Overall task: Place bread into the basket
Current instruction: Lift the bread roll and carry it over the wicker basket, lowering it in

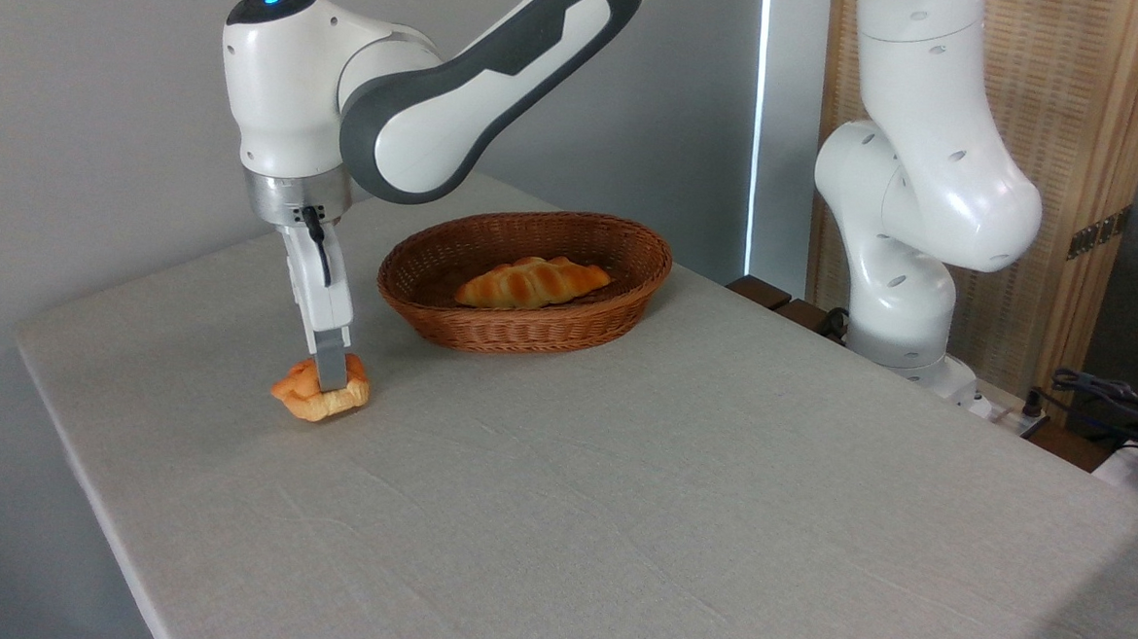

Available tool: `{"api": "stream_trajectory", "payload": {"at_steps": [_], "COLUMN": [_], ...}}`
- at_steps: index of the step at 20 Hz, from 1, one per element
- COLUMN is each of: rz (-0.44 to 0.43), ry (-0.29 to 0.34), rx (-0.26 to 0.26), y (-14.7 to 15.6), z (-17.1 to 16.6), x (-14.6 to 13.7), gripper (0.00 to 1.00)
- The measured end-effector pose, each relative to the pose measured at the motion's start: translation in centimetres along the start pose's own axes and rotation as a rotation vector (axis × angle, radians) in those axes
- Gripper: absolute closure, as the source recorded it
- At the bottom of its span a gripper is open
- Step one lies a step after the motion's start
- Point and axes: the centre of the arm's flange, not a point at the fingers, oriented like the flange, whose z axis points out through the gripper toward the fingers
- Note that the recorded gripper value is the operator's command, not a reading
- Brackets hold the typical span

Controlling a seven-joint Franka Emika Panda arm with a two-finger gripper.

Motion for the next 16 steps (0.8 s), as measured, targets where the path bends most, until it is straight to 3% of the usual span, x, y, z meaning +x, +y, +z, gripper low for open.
{"api": "stream_trajectory", "payload": {"at_steps": [5, 8, 13, 16], "rz": [-0.034, -0.074, -0.096, -0.06], "ry": [0.026, 0.034, -0.028, -0.087], "rx": [-0.015, -0.044, -0.128, -0.158], "y": [-0.3, 0.2, 3.5, 7.5], "z": [-2.2, -5.4, -12.6, -13.9], "x": [0.7, 0.7, -2.5, -3.8], "gripper": [0.83, 0.82, 0.76, 0.7]}}
